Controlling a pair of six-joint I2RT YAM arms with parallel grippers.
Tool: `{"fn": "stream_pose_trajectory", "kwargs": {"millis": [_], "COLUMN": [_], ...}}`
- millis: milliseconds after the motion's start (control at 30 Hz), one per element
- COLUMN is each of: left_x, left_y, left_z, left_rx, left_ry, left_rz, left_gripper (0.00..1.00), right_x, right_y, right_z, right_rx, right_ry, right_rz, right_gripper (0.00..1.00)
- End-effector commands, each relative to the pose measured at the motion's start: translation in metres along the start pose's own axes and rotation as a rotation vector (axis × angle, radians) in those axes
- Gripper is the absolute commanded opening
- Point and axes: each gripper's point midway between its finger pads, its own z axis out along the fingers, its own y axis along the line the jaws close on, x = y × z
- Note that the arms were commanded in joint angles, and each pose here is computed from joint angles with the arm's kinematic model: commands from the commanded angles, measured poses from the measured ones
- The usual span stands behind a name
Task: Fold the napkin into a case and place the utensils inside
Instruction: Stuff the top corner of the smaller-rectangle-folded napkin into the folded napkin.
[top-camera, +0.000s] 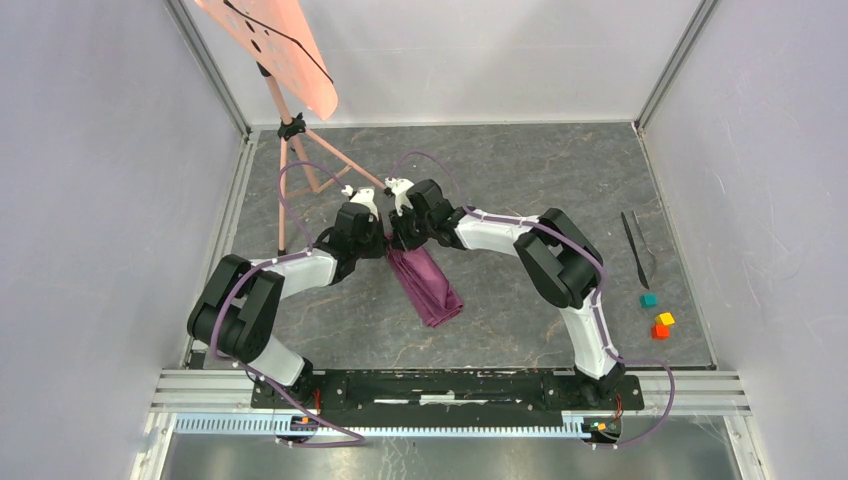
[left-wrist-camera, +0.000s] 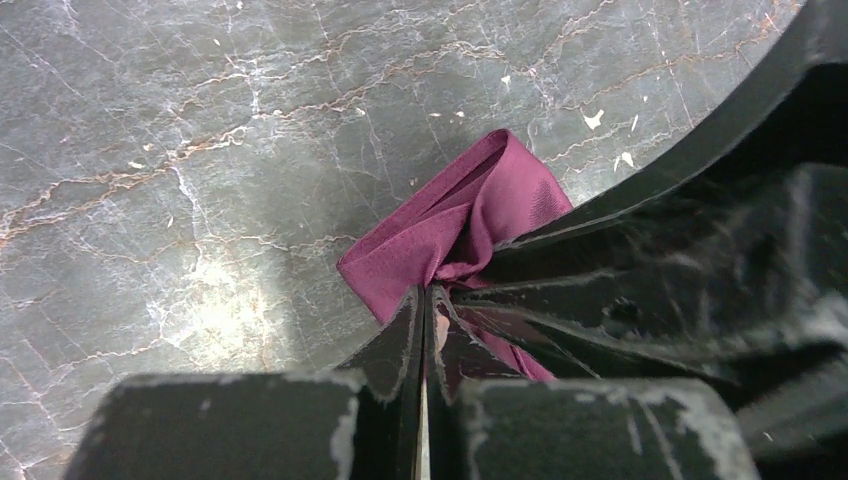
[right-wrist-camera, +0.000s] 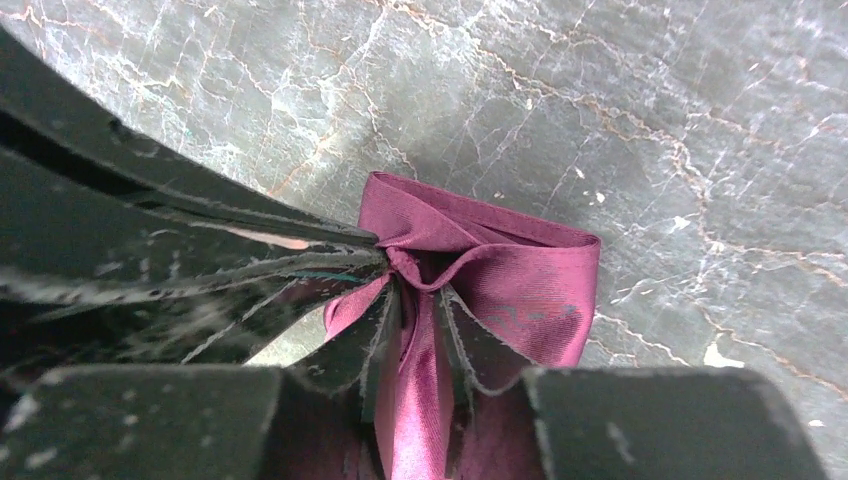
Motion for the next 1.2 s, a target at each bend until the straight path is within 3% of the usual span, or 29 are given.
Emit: {"fn": "stream_pose_trajectory", "kwargs": {"millis": [0, 133, 367, 600, 700, 933, 1000, 1167], "left_x": [-0.021, -0.031, -0.029, 0.001, 0.007, 0.004, 0.003, -0.004], "left_y": [-0.012, -0.015, -0.026, -0.013, -0.013, -0.014, -0.014, -0.018], "left_z": [-0.007, -0.013, -0.013, -0.006, -0.004, -0.006, -0.008, -0.02], "left_rx": [0.047, 0.058, 0.108, 0.064, 0.068, 0.07, 0.07, 0.078], "left_ry": [-0.068, -0.094, -0.067, -0.007, 0.005, 0.003, 0.002, -0.01], "left_rz": [-0.06, -0.064, -0.097, -0.125, -0.136, -0.135, -0.132, -0.161], "left_gripper": [0.02, 0.02, 0.02, 0.02, 0.03, 0.08, 0.12, 0.33], "right_x": [-0.009, 0.003, -0.005, -0.032, -0.032, -0.026, -0.025, -0.013], "right_y": [0.006, 0.009, 0.012, 0.013, 0.014, 0.017, 0.014, 0.005], "right_z": [0.008, 0.012, 0.014, 0.011, 0.01, -0.01, -0.018, -0.026], "right_rx": [-0.028, -0.052, -0.069, -0.132, -0.213, -0.206, -0.188, -0.172], "right_ry": [-0.036, -0.022, -0.042, -0.116, -0.133, -0.13, -0.13, -0.112], "right_rz": [0.005, 0.025, 0.034, 0.122, 0.21, 0.195, 0.183, 0.196], "right_gripper": [0.17, 0.07, 0.08, 0.28, 0.32, 0.45, 0.46, 0.46]}}
